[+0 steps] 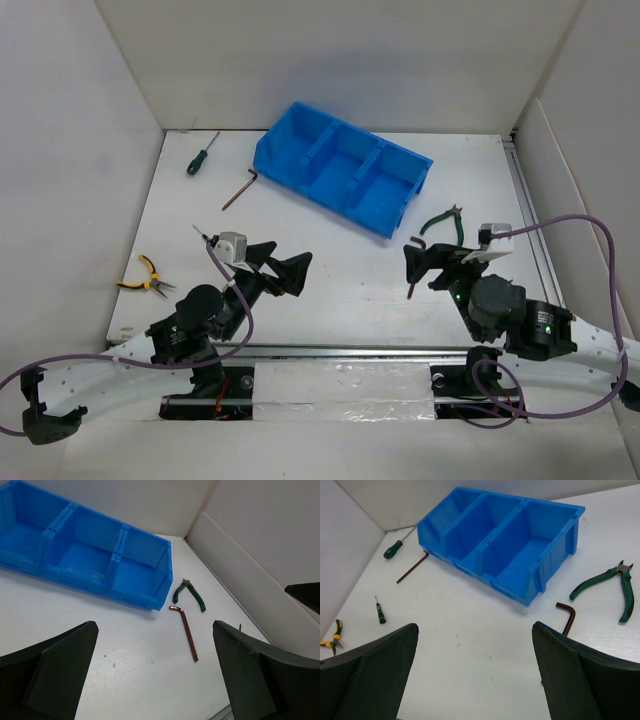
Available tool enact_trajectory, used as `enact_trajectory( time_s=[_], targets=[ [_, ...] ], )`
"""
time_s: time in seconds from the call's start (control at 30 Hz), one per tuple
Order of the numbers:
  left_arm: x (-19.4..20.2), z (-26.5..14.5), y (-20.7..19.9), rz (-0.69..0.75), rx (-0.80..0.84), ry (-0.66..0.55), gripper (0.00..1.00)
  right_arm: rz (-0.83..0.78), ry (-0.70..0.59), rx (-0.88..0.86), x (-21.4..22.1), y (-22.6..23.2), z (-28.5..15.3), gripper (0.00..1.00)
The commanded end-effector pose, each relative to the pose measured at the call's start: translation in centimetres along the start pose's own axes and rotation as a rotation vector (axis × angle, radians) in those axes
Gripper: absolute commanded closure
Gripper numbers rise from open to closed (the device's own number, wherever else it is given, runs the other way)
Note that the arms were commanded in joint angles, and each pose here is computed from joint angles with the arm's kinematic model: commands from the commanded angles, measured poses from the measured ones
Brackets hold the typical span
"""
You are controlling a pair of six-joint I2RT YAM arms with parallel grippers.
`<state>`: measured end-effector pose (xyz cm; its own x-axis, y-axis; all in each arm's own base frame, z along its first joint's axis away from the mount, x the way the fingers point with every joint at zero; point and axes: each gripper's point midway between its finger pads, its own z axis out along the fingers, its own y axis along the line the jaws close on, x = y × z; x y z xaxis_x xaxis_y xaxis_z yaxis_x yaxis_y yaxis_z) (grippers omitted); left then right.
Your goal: Sort the tools into containers
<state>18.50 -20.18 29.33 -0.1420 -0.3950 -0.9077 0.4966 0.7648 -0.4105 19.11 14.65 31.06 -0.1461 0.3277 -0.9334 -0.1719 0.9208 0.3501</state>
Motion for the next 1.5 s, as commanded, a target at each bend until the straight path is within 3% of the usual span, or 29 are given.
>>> enact_trajectory(
  time_s=[0.0,0.2,0.33,0.37,0.4,0.53,0.63,0.7,0.73,0.9,1.17,1.47],
  targets=[
    [-0.7,0.1,-0.2,-0.024,0.003,-0.031,0.01,0.038,-0.024,-0.006,-1.7,0.6,-0.2,0.0],
    [-0.7,0.1,0.0,-0.024,-0.007,-0.031,0.01,0.013,0.008,-0.118,-1.3,4.2,0.3,0.0],
    [-0.8,0.0,0.0,-0.027,-0.008,-0.036,0.01,-0.002,0.017,0.019,-0.1,3.3,1.3,0.0],
    [-1.0,-0.1,0.0,-0.032,-0.007,-0.04,0.01,0.064,0.014,0.057,-0.6,3.6,1.5,0.0],
    [-1.1,-0.1,0.0,-0.035,-0.003,-0.043,0.01,0.018,0.031,0.129,0.0,1.9,1.5,0.0],
    [-0.9,-0.1,0.4,-0.034,-0.022,-0.049,0.01,0.131,0.011,0.375,-2.2,-3.7,3.3,0.0],
    [-0.7,0.2,0.4,-0.027,-0.031,-0.042,0.01,0.179,0.042,0.443,-2.6,-6.7,4.9,0.0],
    [-0.5,0.3,0.3,-0.023,-0.031,-0.033,0.01,0.205,-0.007,0.538,-3.9,-10.8,6.6,0.0],
    [-0.5,0.3,0.3,-0.022,-0.031,-0.029,0.01,0.214,0.06,0.518,-2.2,-11.4,7.6,0.0],
    [-0.3,0.4,0.4,-0.024,-0.035,-0.03,0.01,0.329,0.107,0.712,-0.2,-18.6,8.1,0.0],
    [0.1,0.8,0.7,-0.008,-0.066,-0.019,0.01,0.567,0.162,0.996,4.2,-22.8,4.5,0.04],
    [0.1,0.8,1.2,-0.005,-0.096,-0.021,0.01,0.6,0.297,1.112,8.6,-25.8,2.5,0.03]
  ],
)
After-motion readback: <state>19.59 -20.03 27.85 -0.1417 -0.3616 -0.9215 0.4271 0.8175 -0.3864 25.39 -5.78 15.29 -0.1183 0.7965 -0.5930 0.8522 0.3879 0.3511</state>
